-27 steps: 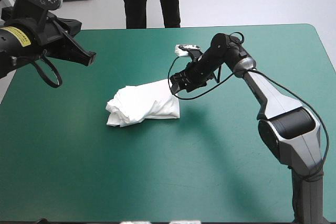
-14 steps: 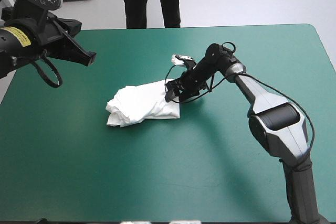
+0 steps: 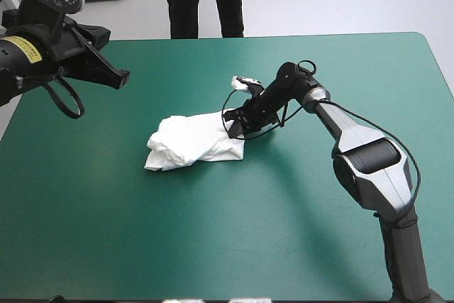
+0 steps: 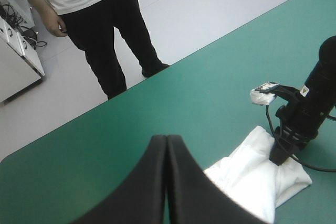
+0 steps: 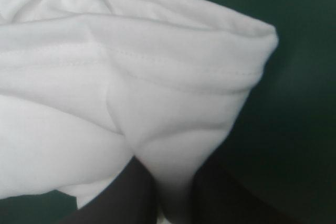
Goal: Fold the cloth
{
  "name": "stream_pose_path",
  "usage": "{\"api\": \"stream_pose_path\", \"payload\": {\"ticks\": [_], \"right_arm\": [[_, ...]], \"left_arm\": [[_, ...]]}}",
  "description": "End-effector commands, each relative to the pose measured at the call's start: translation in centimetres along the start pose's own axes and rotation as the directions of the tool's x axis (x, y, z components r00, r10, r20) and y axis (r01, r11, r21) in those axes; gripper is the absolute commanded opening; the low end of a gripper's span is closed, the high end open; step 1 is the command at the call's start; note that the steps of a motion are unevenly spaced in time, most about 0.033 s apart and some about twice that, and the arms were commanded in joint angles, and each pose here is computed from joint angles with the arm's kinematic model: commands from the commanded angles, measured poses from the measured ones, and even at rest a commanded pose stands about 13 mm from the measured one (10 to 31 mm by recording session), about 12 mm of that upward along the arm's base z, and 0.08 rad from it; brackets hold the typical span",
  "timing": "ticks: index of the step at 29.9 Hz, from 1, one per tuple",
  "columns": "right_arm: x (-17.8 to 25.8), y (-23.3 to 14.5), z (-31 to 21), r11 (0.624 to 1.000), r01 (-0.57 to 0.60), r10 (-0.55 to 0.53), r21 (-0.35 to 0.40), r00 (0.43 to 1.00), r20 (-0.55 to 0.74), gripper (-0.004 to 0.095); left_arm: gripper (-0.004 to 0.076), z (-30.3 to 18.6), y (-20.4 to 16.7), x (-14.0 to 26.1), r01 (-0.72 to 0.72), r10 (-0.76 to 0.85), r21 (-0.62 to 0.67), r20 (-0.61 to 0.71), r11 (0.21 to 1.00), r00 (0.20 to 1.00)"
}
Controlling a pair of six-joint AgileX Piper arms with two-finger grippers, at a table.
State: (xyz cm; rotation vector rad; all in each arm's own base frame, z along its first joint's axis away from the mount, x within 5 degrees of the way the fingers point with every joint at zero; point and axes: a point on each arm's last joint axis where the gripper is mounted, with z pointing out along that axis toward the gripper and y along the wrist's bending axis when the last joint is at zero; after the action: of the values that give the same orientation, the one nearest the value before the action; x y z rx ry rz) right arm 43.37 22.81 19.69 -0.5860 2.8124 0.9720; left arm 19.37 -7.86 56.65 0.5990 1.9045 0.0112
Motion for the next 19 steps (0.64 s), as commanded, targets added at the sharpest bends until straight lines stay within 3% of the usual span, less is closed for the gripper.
{"api": "stream_pose_path", "payload": {"ticks": [1,6,14,19], "right_arm": [[-0.3,0.4,-2.7,0.988,0.040,-0.047,0.152,0.998,0.038,0.0001],[0.0,-0.8,-4.9,0.933,0.064,-0.074,0.355,0.997,0.016,0.0001],[1.1,-4.8,-10.6,0.888,-0.048,0.027,0.457,0.998,0.051,0.0000],[3.9,-8.0,-15.5,0.825,-0.135,0.105,0.549,0.991,0.087,0.0000]], "left_arm": [[-0.0010,-1.7,0.1,-0.5,0.023,-0.023,0.009,0.077,1.000,0.997],[-0.0010,-1.7,0.1,-0.6,0.023,-0.023,0.007,0.081,1.000,0.996],[-0.0010,-1.7,0.1,-0.6,0.024,-0.024,0.008,0.089,1.000,0.996],[-0.0010,-1.7,0.0,-0.7,0.026,-0.028,0.018,0.090,0.999,0.996]]}}
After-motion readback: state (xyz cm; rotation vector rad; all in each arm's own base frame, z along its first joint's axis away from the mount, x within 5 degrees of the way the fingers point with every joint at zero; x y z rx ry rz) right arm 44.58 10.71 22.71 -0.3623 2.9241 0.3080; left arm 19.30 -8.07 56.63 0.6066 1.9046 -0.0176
